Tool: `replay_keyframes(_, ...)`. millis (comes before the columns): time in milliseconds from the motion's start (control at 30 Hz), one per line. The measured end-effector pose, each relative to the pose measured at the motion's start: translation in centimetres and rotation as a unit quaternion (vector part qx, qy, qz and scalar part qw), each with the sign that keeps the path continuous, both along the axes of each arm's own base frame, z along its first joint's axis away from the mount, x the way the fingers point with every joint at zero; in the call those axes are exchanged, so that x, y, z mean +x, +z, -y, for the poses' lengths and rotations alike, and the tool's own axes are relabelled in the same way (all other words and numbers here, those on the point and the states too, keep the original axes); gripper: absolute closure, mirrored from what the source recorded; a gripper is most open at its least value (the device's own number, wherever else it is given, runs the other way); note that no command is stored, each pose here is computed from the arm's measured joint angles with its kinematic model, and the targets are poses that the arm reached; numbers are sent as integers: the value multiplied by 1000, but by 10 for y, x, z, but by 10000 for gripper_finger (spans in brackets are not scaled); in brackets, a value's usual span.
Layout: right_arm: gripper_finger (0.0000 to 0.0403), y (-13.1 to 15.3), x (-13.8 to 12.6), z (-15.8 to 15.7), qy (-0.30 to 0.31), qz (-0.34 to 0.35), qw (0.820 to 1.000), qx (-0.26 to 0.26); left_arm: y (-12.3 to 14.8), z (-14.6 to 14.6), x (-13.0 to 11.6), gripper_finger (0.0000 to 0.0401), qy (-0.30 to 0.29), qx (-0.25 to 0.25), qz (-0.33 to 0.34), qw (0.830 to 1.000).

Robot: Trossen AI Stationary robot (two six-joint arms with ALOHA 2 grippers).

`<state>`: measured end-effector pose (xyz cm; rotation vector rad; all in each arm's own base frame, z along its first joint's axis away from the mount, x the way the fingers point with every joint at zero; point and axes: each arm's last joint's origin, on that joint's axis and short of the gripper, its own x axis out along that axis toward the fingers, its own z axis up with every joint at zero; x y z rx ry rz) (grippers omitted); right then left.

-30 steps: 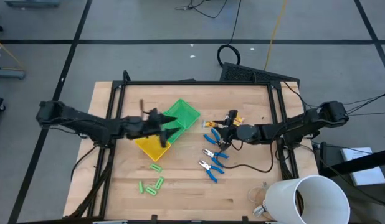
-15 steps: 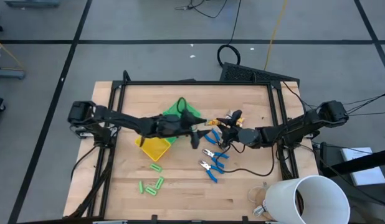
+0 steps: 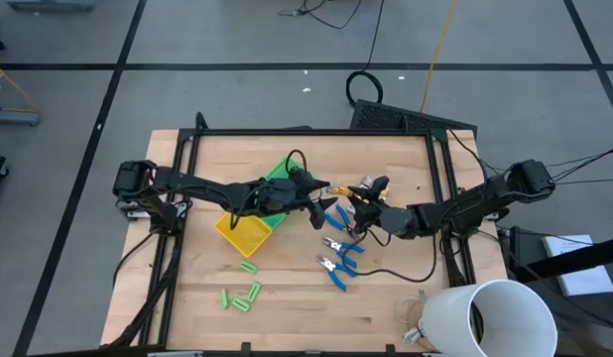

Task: Pick & Place School Supplies
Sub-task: Put the crayon box into the top green bin

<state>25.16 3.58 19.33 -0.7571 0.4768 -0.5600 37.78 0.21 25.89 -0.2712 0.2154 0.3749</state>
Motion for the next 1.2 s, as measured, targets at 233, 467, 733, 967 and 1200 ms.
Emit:
replay_keyframes(233, 314, 1, 0, -3, 13, 3, 1000, 2, -1, -12, -1, 132, 25, -46, 10, 999)
replay_keyframes(467, 314, 4, 1, -3, 10, 20, 1000, 4, -3, -11, 0, 132, -28, -86, 6, 996)
replay_keyframes(733, 314, 5, 1, -2, 8, 25, 1000, 5, -7, -11, 1, 132, -29, -98, -1, 995)
replay_keyframes(967, 314, 5, 1, -2, 8, 25, 1000, 4, -8, -13, 0, 133, -32, -107, -8, 994)
replay_keyframes(1200, 314, 5, 1, -2, 8, 24, 1000, 4, -9, -15, 0, 185, -30, -108, -8, 994)
